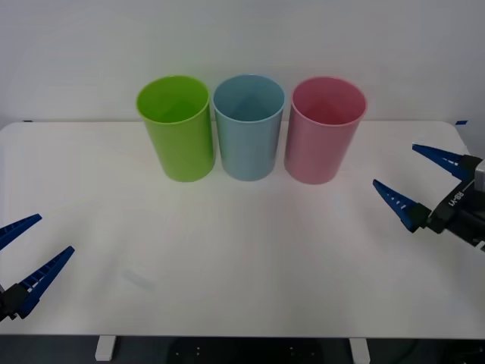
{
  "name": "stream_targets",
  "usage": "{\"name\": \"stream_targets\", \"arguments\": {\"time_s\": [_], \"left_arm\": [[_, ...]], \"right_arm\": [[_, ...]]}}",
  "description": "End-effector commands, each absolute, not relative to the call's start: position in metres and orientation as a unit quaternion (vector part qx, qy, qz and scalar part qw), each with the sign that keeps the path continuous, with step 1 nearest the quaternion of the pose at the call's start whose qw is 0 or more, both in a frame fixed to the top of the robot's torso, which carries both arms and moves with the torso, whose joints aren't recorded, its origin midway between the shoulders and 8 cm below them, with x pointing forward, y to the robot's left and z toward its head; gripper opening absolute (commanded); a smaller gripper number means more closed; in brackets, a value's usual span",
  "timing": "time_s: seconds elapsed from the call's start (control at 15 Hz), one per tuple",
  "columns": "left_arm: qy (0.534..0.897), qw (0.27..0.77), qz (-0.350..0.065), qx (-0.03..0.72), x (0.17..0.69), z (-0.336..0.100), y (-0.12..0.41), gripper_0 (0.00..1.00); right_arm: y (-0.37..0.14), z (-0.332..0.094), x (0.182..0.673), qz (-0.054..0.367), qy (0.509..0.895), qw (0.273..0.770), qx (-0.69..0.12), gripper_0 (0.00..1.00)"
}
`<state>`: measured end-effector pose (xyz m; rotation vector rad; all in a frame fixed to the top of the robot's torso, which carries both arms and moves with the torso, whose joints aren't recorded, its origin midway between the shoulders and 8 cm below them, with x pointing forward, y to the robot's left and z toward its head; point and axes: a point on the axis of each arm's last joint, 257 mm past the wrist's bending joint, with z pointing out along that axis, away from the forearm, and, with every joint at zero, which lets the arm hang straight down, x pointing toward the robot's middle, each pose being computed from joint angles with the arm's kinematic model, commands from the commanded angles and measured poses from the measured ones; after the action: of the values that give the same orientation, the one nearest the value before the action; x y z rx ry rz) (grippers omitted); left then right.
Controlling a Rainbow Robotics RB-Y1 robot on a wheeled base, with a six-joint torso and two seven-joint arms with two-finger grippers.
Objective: Grasp the object on the table and drop it into the matching bin: aluminum can to the light blue bin, PET bottle to the pink bin.
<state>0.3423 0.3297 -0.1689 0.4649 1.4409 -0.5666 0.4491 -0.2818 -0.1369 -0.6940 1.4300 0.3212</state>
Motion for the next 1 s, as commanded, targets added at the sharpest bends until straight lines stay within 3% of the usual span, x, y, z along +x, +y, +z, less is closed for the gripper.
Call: {"name": "stream_targets", "arguments": {"time_s": [0.07,0.47,1.0], "left_arm": [[0.645,0.691,-0.253,0.208,0.342,-0.169,0.330,1.00],[0.645,0.691,-0.253,0.208,0.342,-0.169,0.330,1.00],[0.645,0.691,-0.253,0.208,0.342,-0.169,0.330,1.00]], "right_arm": [[-0.305,-0.159,0.422,0.138,0.660,0.665,-0.320,1.00],[-0.333,-0.172,0.386,0.131,0.679,0.628,-0.357,1.00],[-0.337,-0.174,0.376,0.164,0.685,0.615,-0.355,1.00]]}}
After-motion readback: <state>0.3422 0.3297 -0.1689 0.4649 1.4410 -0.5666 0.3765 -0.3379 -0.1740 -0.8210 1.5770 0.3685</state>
